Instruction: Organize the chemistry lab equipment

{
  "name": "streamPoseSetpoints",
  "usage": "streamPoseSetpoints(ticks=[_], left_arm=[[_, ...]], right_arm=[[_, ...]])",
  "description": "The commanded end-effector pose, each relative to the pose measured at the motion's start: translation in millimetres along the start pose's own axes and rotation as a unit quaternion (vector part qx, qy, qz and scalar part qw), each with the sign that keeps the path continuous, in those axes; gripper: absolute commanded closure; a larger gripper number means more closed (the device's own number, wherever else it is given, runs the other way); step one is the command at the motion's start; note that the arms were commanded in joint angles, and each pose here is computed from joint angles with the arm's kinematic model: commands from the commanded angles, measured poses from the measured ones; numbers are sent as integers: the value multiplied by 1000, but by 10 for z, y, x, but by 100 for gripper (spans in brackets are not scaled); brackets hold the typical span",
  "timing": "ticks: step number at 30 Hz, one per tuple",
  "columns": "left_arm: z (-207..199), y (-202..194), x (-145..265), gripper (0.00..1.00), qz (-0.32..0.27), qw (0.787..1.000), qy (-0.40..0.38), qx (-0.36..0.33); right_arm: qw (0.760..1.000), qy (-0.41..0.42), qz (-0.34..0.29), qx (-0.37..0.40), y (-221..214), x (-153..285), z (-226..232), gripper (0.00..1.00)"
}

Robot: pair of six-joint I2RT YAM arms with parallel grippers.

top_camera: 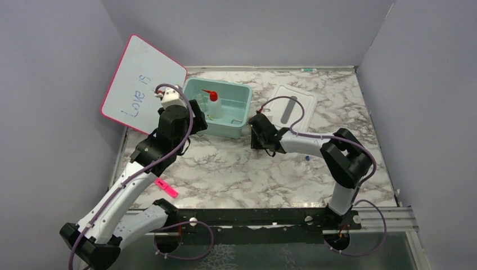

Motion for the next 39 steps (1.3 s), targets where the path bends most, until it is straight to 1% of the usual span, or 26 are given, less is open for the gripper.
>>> streamPoseSetpoints(ticks=[1,4,7,11,14,17,21,25,28,32,34,36,38,39], left_arm=[[51,-102,75,27,13,999,-21,-24],[58,-122,91,27,17,999,-25,-28],[66,-135,90,27,18,999,-26,-33],[121,-202,77,27,21,999,-18,-38],[155,-234,82,27,21,999,-14,-38],[177,-240,107,27,18,999,-16,-37],[266,-181,177,27,-5,999,-5,-42],[398,-142,286,26,-36,999,9,-23],[416,-115,341,26,-51,999,0,-16],[434,-91,379,26,-62,998,-2,-4],[436,-81,397,26,-67,998,-5,1],[417,-74,414,26,-68,998,-16,-1],[408,-71,421,26,-70,997,-21,1],[408,-72,425,26,-71,997,-22,3]], right_arm=[[999,-39,-8,16,44,-194,-77,68],[998,-57,-9,21,32,-269,-124,72],[997,-70,-9,27,37,-308,-164,80],[996,-76,-18,40,94,-285,-193,98],[996,-66,-38,46,214,-164,-171,100],[996,-46,-62,45,372,74,-133,100],[992,-14,-120,24,681,597,-99,100],[983,18,-184,16,997,1107,-73,99],[972,51,-228,31,1240,1385,17,99],[952,110,-272,90,1572,1587,278,100],[929,163,-289,161,1693,1646,489,100],[902,220,-305,213,1793,1691,722,99],[884,258,-299,249,1874,1647,923,99],[880,271,-285,265,1873,1580,996,99]])
Point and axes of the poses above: each gripper's point midway between its finger pads, its own x axis back along the fingers, its own z axis along the line the jaws close on, y = z × x, the point moved 4 cm from there along x, back along the fingers, and after that the axes turned 4 degrees about x, right-handed, at the moved point
